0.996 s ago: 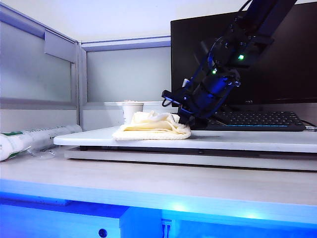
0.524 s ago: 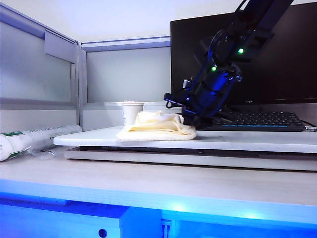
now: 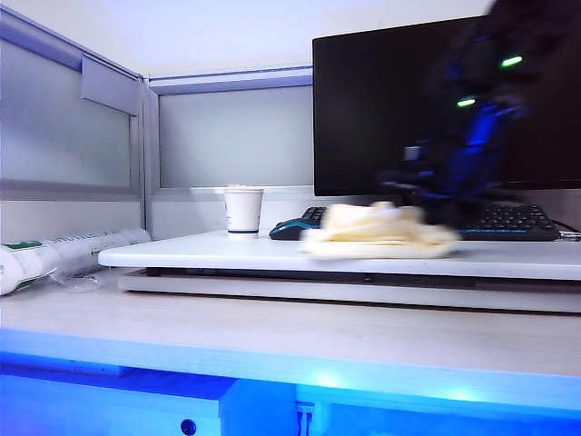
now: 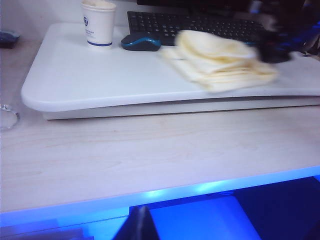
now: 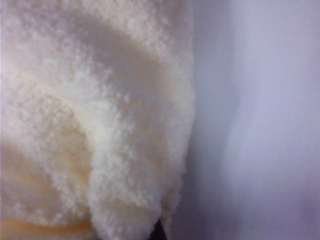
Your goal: Wipe the tabletop with a clean cloth to remove dust and stains.
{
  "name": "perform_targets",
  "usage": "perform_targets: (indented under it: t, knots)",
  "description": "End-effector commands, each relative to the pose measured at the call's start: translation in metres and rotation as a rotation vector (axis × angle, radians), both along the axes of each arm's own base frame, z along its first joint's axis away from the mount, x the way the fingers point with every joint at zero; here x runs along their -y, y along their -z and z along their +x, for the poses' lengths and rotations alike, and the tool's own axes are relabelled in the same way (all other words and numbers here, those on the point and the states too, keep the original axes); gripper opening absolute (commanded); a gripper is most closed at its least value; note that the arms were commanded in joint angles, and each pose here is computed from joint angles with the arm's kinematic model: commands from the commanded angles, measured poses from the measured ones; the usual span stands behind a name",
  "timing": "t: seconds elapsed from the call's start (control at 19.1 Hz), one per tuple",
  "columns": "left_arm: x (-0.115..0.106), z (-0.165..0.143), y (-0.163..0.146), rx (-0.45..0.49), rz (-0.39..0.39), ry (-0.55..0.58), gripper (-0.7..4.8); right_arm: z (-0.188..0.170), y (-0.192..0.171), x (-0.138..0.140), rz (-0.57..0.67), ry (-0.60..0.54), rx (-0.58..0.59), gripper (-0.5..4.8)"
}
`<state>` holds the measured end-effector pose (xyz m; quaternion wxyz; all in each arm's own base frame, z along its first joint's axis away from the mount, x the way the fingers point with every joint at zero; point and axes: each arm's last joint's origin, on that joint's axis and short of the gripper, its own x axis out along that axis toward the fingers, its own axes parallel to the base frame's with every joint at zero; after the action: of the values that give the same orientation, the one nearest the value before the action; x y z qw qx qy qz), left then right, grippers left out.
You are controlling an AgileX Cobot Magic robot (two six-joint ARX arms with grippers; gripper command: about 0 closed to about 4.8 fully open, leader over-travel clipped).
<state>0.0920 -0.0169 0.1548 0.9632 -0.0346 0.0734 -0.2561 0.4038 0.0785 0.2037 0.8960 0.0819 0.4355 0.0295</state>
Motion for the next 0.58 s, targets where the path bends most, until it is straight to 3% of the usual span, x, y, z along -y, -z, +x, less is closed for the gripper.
perform_targets:
  t: [0.05,0.37,0.58]
  knots:
    - [0.0,0.0,0.002,-0.023,-0.001,0.004,-0.06,-0.031,0.011,0.037,-0.039,0.094,-0.072,-0.03]
    - [0.0,0.0,0.002,-0.023,-0.001,0.005,-0.06,-0.094,0.008,0.117,-0.065,0.267,-0.074,-0.03]
    - [0.0,0.0,0.002,-0.023,-0.001,0.005,-0.06,-0.115,-0.012,0.147,-0.086,0.302,-0.019,-0.03]
